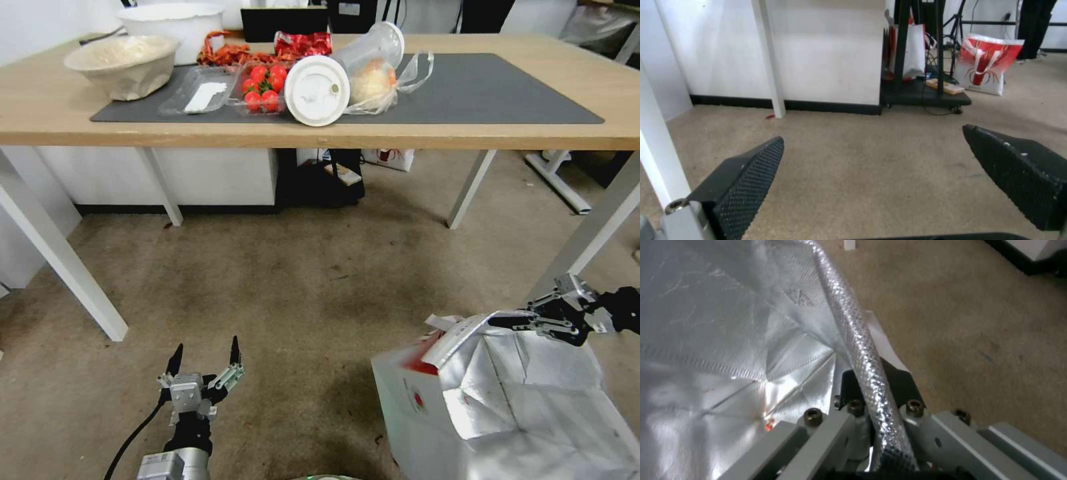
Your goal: Pick up the food delivery bag from the floor and place it on the table.
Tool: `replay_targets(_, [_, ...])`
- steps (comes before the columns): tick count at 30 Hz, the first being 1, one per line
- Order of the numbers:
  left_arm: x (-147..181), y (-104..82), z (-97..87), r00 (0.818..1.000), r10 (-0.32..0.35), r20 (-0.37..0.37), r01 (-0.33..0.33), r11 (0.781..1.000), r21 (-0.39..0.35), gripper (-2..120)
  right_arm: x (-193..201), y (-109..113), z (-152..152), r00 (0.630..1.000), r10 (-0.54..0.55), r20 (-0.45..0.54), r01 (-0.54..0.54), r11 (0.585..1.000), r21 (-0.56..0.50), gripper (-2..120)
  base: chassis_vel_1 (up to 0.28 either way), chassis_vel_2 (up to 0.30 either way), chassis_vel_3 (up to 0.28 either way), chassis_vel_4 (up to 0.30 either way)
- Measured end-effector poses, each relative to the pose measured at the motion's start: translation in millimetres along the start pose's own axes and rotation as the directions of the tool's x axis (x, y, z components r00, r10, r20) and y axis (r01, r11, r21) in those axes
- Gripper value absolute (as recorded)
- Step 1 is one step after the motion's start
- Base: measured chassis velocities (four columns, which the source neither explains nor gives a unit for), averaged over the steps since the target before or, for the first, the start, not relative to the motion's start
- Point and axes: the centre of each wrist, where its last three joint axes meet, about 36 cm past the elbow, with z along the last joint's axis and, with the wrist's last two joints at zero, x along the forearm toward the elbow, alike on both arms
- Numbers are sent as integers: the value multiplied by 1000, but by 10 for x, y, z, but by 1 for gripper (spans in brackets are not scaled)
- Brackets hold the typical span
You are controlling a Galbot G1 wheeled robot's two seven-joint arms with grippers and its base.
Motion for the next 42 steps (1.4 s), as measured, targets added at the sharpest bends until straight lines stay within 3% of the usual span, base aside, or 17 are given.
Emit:
replay_targets(22, [-23, 7, -159, 1000, 13, 17, -12, 1000, -14, 100, -80, 59, 48, 999, 2, 52, 0, 999, -37, 0, 0, 0, 0, 0])
replay_targets(42, [1, -42, -260, 998, -16, 60, 13, 998, 62, 100, -156, 125, 67, 998, -6, 61, 8, 1000, -30, 0, 0, 0, 0, 0])
